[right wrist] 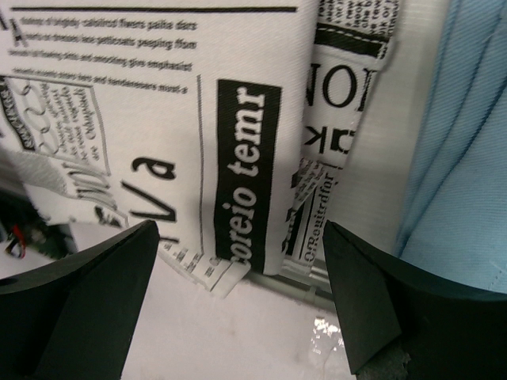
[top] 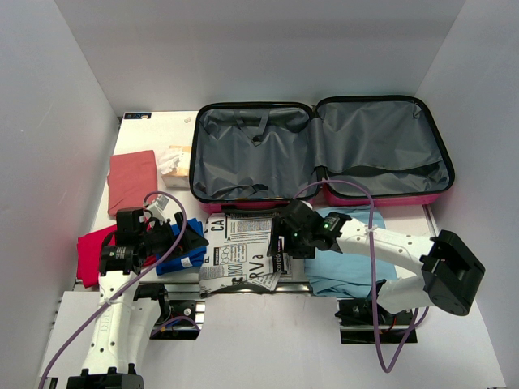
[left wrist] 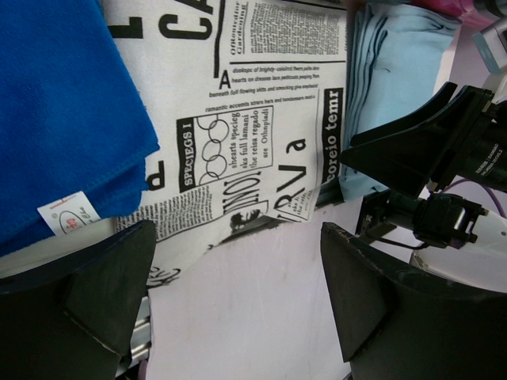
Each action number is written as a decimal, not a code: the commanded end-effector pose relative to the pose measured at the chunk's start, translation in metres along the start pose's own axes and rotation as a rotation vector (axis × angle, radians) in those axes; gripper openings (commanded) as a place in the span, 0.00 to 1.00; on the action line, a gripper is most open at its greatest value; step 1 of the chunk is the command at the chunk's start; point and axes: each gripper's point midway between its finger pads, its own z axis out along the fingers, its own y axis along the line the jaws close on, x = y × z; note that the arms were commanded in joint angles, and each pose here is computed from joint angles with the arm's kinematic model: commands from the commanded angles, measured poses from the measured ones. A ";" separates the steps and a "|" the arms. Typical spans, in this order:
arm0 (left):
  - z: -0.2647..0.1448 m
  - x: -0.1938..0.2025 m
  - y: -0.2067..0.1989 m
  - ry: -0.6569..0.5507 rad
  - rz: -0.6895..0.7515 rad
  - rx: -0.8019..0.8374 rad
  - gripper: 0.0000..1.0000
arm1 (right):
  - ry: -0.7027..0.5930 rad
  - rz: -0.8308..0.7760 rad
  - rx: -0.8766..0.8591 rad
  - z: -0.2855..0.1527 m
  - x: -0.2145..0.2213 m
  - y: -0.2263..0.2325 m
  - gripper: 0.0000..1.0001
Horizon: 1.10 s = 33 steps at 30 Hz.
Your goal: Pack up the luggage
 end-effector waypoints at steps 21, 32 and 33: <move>0.027 -0.053 -0.016 -0.012 0.098 0.041 0.98 | -0.090 -0.043 0.078 0.047 -0.016 -0.010 0.41; 0.067 -0.056 -0.029 0.048 0.242 -0.052 0.98 | -0.156 0.080 0.244 0.023 -0.023 -0.070 0.00; 0.072 -0.051 -0.031 0.060 0.234 -0.047 0.98 | -0.149 0.092 0.282 0.020 -0.020 -0.080 0.00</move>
